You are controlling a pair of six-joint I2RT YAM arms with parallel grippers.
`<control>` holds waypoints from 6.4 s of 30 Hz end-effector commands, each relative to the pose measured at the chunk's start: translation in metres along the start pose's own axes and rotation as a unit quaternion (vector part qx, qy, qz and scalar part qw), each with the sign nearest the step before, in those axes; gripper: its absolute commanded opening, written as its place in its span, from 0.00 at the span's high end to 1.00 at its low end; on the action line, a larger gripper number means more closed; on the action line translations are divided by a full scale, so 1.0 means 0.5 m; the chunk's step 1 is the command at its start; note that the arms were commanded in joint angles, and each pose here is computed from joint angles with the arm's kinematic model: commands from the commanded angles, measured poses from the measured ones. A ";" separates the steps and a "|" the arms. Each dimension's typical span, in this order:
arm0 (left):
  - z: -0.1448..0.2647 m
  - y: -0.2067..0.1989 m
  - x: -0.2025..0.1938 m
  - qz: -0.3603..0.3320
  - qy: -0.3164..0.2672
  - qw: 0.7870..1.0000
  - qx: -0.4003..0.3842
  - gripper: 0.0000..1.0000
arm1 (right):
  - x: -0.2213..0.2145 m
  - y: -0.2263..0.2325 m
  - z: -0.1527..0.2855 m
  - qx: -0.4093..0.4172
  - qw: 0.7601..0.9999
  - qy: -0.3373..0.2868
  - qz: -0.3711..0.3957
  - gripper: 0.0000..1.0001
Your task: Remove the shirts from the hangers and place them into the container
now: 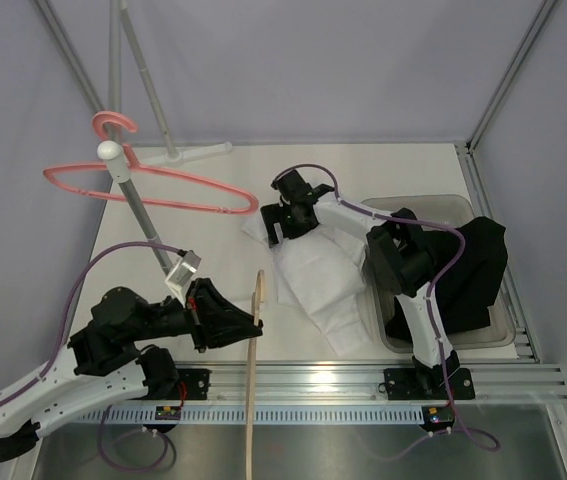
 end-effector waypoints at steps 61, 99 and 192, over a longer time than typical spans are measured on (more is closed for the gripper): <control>0.007 -0.036 -0.027 0.015 0.049 0.997 -0.054 1.00 | 0.165 -0.203 1.370 -0.505 0.626 -0.591 -0.053 1.00; 0.035 -0.055 -0.037 0.033 0.043 0.995 -0.080 1.00 | -0.029 -0.429 0.729 -0.474 0.831 -0.237 -0.168 1.00; -0.232 0.217 0.139 -0.082 -0.116 0.919 0.368 1.00 | -0.476 0.092 0.756 0.150 0.963 -0.216 -0.057 0.29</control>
Point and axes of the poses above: each gripper's point midway between its finger pads, its own z axis back along the fingers, its own y axis along the line the jaws close on, x = y × z, the point moved 3 cm from there along z, back along the fingers, and after that the axes turned 11 degrees about z, right-handed, at the moved point
